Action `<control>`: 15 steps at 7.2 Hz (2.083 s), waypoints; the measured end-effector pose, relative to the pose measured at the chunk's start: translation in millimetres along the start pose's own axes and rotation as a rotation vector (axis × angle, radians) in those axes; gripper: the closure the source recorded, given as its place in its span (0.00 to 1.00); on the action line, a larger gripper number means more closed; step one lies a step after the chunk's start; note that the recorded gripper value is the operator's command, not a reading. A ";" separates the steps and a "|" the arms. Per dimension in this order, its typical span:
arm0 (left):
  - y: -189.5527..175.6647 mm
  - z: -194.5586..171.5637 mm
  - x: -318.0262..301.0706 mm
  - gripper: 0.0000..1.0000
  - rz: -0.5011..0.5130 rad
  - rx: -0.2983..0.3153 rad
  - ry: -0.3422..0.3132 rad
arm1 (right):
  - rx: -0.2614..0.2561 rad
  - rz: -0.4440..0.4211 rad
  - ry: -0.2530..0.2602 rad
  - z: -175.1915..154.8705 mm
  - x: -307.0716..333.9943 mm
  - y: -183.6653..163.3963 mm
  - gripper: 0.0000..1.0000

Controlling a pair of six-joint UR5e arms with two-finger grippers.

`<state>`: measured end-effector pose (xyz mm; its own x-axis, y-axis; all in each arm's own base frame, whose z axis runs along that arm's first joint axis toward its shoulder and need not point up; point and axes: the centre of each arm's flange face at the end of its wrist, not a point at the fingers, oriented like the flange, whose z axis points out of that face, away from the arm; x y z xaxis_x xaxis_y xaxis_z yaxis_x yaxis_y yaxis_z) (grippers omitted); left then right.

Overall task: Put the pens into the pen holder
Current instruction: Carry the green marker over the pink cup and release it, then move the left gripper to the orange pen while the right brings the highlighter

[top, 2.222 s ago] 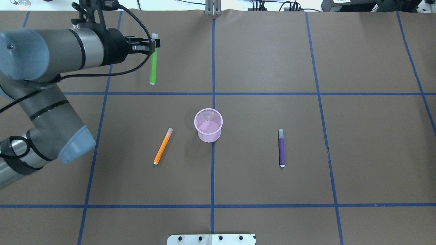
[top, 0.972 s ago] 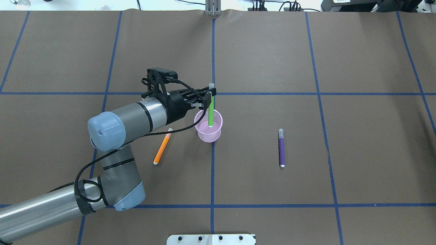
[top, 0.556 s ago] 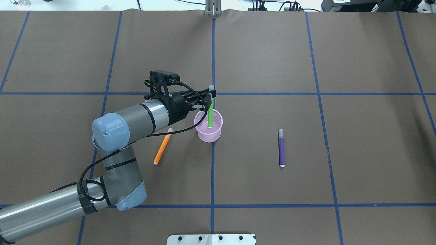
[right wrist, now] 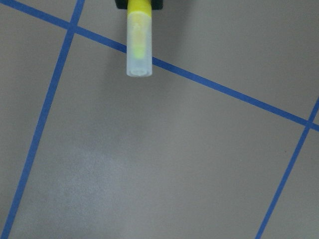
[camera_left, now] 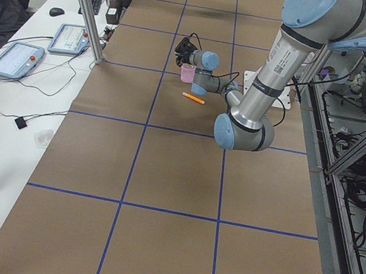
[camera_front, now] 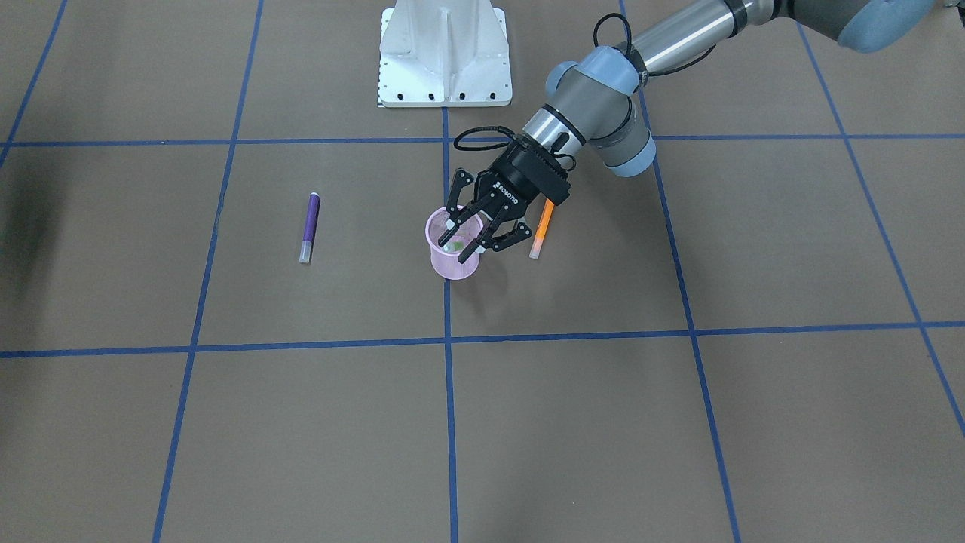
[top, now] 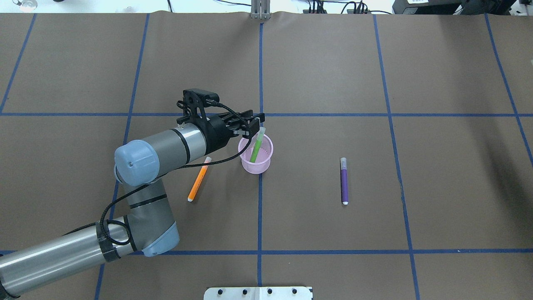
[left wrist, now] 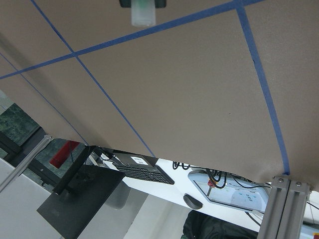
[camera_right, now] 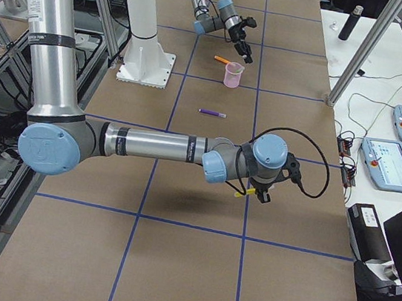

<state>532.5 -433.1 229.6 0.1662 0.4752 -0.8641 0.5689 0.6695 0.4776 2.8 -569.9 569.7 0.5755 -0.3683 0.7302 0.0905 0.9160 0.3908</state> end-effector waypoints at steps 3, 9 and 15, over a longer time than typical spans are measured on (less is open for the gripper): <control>-12.1 -8.2 3.8 0.01 -0.006 -0.045 -0.022 | 0.058 -0.045 -0.021 -20.1 -72.7 -40.2 1.00; -83.8 -61.7 -32.0 0.01 -0.126 -0.547 -0.425 | 0.176 -0.068 -0.130 -50.7 -264.8 -90.0 1.00; 30.0 -30.8 -57.8 0.15 -0.073 -0.751 -0.509 | 0.398 -0.045 -0.227 33.4 -415.0 -91.3 1.00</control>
<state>515.2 -422.8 298.8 0.5877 0.2266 -0.7767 -0.0524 0.9686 0.2429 -271.4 -505.9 249.8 0.3811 -0.4729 0.7944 -0.2335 0.7822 0.5777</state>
